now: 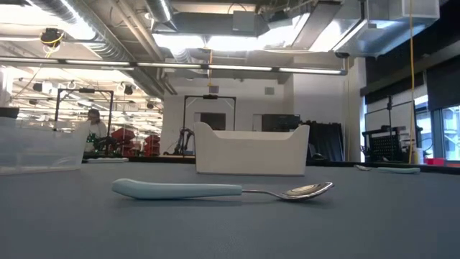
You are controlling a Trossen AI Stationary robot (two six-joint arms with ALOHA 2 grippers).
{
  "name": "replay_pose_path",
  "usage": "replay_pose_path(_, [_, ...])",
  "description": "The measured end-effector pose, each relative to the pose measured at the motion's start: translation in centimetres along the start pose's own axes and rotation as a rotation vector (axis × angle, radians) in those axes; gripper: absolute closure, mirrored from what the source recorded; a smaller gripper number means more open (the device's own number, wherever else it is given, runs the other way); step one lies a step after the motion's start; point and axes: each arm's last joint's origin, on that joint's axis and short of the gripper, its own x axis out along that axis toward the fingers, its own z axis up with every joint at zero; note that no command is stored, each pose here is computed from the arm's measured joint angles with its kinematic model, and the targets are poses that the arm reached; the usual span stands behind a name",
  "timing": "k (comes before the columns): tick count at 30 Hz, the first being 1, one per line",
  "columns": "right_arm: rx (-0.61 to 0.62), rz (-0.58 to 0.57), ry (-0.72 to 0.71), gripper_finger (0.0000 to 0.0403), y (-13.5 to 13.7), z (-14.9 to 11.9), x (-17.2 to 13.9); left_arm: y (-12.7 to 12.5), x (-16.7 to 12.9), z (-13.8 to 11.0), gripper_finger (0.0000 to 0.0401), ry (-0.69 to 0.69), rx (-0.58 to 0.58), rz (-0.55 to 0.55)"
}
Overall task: Sort silverware by color (type)
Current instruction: Put the black spoon into the black bin
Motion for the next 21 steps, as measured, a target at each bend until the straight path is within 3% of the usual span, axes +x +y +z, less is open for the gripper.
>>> replay_pose_path(8, [-0.001, -0.049, -0.005, 0.0279, -0.5, 0.1, 0.0, 0.0, 0.0, 0.0, 0.0276, 0.001, 0.003, 0.0])
replay_pose_path(14, [0.007, -0.162, -0.017, 0.0279, -1.6, 0.2, -0.1, 0.0, 0.0, 0.0, 0.0276, 0.001, 0.003, 0.001])
replay_pose_path(21, [-0.01, -0.115, -0.011, 0.0279, -1.1, 0.1, -0.1, 0.0, 0.0, 0.0, 0.0276, 0.001, 0.003, 0.0])
